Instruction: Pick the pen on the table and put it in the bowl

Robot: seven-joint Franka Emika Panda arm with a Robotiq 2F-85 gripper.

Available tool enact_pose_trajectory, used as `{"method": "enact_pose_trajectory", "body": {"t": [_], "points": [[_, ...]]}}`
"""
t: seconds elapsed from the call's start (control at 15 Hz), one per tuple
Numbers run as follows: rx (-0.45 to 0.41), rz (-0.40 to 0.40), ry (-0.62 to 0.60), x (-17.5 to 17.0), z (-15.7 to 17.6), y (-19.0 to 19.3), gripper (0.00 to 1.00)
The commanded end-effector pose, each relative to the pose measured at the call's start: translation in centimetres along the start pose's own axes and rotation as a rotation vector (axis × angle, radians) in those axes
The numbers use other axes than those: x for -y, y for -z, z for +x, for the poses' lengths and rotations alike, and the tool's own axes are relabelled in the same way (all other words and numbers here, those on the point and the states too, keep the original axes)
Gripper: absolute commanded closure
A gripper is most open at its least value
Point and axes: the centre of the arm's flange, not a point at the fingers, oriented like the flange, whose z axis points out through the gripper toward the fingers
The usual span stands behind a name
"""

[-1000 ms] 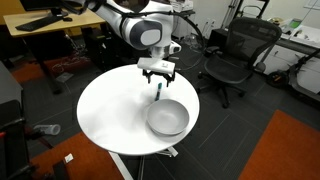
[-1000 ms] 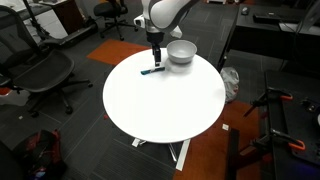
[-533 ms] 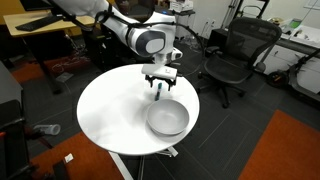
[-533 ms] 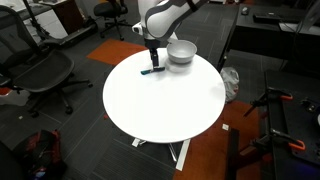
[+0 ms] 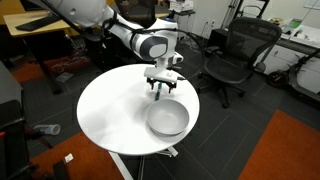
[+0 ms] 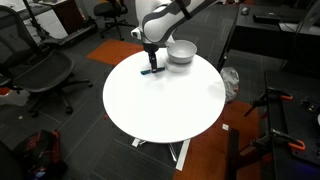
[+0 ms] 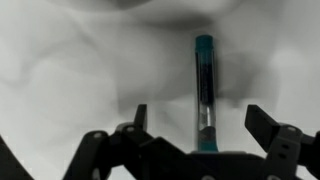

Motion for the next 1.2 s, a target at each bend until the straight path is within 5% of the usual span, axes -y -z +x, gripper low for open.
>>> {"method": "enact_pose_trajectory", "body": {"t": [0.0, 0.67, 1.13], "points": [[0.017, 0.013, 0.026, -1.0, 1.5, -0.2, 0.26], [0.028, 0.027, 0.022, -0.9, 1.8, -0.4, 1.00], [0.031, -0.050, -0.017, 0.4, 0.4, 4.7, 0.95]]}}
